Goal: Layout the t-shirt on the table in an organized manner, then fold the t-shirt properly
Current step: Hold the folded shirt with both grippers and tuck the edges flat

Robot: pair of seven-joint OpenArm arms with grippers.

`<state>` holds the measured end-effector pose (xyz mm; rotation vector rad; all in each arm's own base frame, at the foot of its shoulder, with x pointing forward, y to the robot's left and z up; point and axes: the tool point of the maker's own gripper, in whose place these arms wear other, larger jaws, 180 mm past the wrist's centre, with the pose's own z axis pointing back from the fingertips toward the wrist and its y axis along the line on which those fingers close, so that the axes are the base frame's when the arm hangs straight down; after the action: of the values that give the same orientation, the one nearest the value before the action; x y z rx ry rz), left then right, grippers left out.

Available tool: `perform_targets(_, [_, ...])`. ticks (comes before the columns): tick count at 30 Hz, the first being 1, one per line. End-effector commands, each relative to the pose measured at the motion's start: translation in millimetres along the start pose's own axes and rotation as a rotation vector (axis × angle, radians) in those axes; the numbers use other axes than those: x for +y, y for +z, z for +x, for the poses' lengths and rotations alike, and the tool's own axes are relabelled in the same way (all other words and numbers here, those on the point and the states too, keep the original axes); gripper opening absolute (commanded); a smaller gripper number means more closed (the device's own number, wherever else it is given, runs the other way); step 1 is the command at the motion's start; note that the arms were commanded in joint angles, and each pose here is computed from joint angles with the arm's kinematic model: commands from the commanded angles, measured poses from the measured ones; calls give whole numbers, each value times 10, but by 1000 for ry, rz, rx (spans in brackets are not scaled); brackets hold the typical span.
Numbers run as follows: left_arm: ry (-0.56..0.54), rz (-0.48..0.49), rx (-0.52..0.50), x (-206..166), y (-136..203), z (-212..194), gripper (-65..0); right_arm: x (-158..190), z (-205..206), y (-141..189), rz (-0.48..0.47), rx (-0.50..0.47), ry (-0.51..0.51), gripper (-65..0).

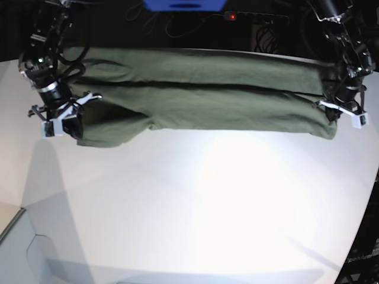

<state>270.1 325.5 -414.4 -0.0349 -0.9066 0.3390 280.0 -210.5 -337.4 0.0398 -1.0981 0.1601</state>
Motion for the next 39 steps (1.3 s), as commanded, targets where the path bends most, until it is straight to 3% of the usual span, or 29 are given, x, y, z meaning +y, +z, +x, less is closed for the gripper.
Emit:
perform_targets(1, [-9, 0, -53, 20, 16, 186, -647, -77, 102, 79, -22, -40, 10, -650])
perform_targets(9, [-10, 0, -55, 22, 15, 198, -647, -16, -367, 362, -41, 63, -43, -650])
perform_targets(19, [-12, 5, -53, 57, 31, 193, -647, -153, -382, 599, -143, 52, -95, -650])
perform_targets(31, [-10, 8, -52, 70, 38, 184, -647, 36, -611, 663, -138, 102, -171, -650])
perform_targets(39, [-7, 8, -52, 75, 42, 181, -647, 95, -1129, 582, -113, 211, -257, -650])
